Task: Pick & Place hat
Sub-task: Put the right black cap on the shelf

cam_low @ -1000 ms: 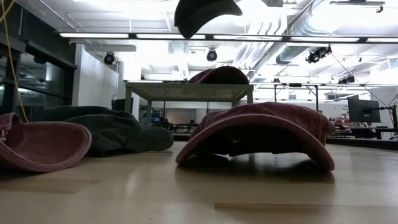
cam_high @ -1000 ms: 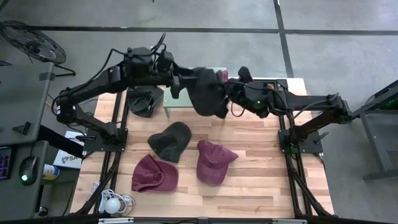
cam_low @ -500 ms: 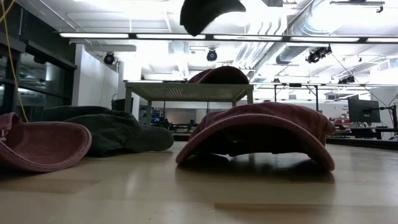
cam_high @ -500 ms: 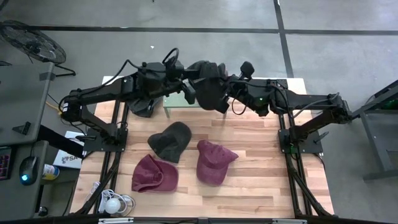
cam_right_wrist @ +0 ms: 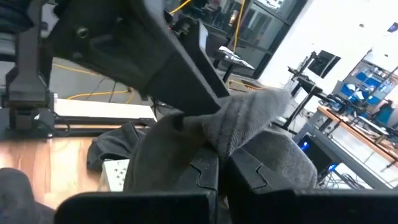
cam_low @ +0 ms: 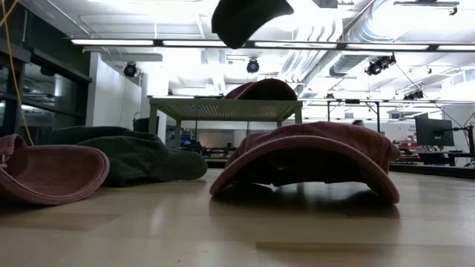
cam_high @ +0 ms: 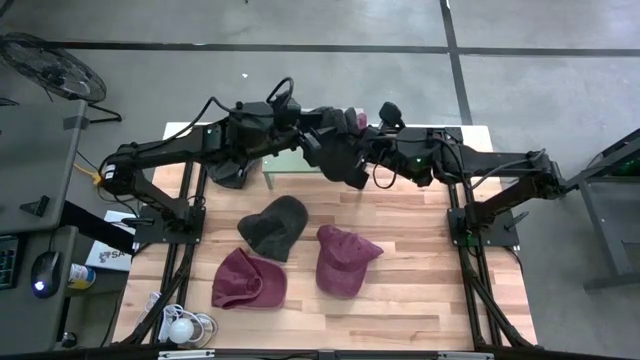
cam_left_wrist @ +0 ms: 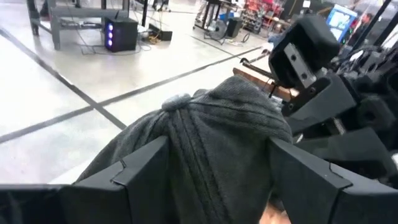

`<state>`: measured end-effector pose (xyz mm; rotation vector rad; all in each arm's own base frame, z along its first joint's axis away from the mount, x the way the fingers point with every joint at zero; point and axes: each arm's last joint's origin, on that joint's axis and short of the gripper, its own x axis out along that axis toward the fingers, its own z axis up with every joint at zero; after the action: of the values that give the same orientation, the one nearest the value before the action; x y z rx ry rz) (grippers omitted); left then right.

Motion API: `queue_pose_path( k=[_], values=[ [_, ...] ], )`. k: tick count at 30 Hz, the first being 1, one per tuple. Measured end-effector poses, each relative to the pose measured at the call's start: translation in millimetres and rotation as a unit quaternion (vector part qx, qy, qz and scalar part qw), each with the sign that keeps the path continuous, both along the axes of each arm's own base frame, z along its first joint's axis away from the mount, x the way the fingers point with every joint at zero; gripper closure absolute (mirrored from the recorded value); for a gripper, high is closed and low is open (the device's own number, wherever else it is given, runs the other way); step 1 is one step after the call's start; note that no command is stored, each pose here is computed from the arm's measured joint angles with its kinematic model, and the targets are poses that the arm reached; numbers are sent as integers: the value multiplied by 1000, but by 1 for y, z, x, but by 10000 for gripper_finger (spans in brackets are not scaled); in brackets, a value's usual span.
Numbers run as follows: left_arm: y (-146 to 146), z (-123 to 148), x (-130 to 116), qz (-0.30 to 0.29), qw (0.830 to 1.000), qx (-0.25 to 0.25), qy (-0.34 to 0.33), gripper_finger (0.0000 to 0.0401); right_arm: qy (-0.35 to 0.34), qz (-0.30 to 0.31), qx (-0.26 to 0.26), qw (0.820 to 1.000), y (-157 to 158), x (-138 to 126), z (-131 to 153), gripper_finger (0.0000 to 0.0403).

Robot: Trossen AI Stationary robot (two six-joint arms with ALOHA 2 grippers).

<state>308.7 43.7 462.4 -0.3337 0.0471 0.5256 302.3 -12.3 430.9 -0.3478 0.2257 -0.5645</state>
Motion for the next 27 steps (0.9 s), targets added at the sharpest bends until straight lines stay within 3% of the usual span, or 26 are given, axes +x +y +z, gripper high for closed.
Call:
queue_pose_path(
  k=[4,8,19,27],
  values=[
    [0,-2,2,3,1000,-15,-6,148,1,4,1,1000,0,0,0,402],
    [0,-2,2,3,1000,-20,-9,188,0,5,0,1000,0,0,0,402],
    [0,-2,2,1,1000,-24,-9,381,4,5,0,1000,0,0,-1,402],
    [0,-2,1,1,1000,-12,1,397,12,5,3,1000,0,-1,-2,402]
  ],
)
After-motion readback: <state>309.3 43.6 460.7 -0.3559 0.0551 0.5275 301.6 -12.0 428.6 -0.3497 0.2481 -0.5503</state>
